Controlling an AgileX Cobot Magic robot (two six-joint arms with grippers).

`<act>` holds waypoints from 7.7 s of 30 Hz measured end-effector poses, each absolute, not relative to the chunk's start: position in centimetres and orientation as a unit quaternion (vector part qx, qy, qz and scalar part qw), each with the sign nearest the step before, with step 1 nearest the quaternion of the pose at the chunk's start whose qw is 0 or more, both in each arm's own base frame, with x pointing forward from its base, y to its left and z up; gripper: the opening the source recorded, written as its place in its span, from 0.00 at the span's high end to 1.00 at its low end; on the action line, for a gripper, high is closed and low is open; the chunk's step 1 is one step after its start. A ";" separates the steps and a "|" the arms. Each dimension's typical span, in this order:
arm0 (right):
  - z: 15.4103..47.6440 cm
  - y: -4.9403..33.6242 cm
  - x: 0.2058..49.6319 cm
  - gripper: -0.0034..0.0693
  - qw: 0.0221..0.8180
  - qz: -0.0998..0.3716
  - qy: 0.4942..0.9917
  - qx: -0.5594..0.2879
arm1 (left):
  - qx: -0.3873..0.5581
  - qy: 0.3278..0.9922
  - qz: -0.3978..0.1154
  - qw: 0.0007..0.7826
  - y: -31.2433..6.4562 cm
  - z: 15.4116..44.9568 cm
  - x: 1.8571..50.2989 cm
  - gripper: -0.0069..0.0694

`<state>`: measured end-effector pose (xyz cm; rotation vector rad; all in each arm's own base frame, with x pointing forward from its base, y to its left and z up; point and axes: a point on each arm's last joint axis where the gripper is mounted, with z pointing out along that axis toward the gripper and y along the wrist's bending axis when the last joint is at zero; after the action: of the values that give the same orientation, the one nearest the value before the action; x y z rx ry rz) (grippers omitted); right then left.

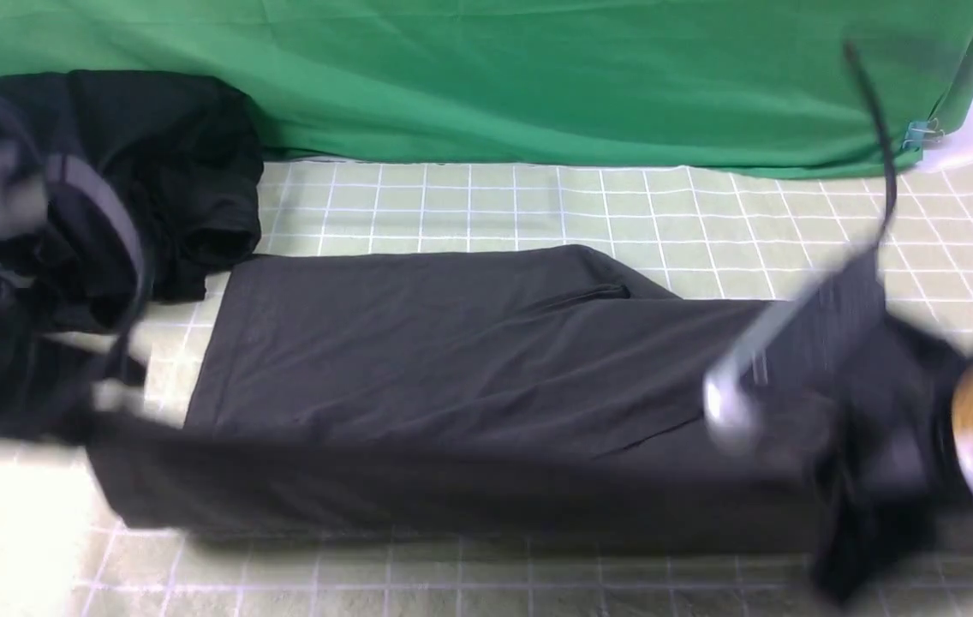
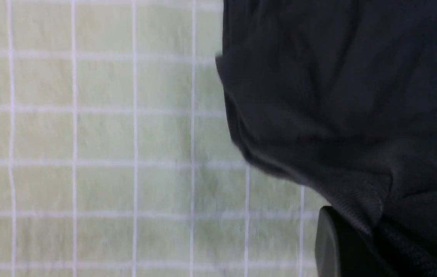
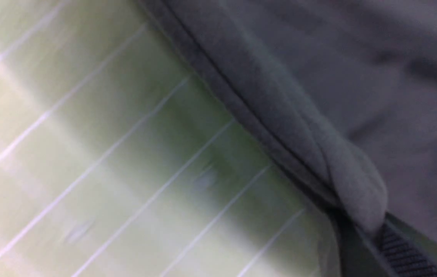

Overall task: Fold a long-sleeved shirt over a green coffee tablecloth.
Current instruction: 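Fold the black garment in half by bringing its near edge over to the far edge, then pull the folded dark garment lengthwise by its ends to straighten it flat on the table, then fold the right end of the dark garment over onto its left end with the right gripper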

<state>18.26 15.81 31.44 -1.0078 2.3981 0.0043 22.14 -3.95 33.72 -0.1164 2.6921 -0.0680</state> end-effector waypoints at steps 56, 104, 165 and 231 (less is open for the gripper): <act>30.2 3.4 41.7 0.94 0.193 -0.025 0.973 -0.121 | 0.022 0.981 -0.077 0.176 -5.6 27.9 46.2 0.89; 20.1 -2.5 46.6 0.92 0.119 0.008 0.984 -0.136 | 0.103 0.994 -0.007 0.046 -8.5 17.7 39.8 0.92; 22.2 -10.4 40.1 0.14 0.065 0.049 0.992 0.096 | -0.016 0.995 -0.011 0.097 -5.3 18.0 36.2 0.91; 30.6 31.8 36.7 0.91 0.181 0.263 0.923 -0.213 | -0.059 0.975 0.001 0.212 -0.8 29.4 31.5 0.91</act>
<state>36.65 31.81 30.57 -0.6022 2.6080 0.7424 31.47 -0.77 29.41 -0.1645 2.7084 0.0022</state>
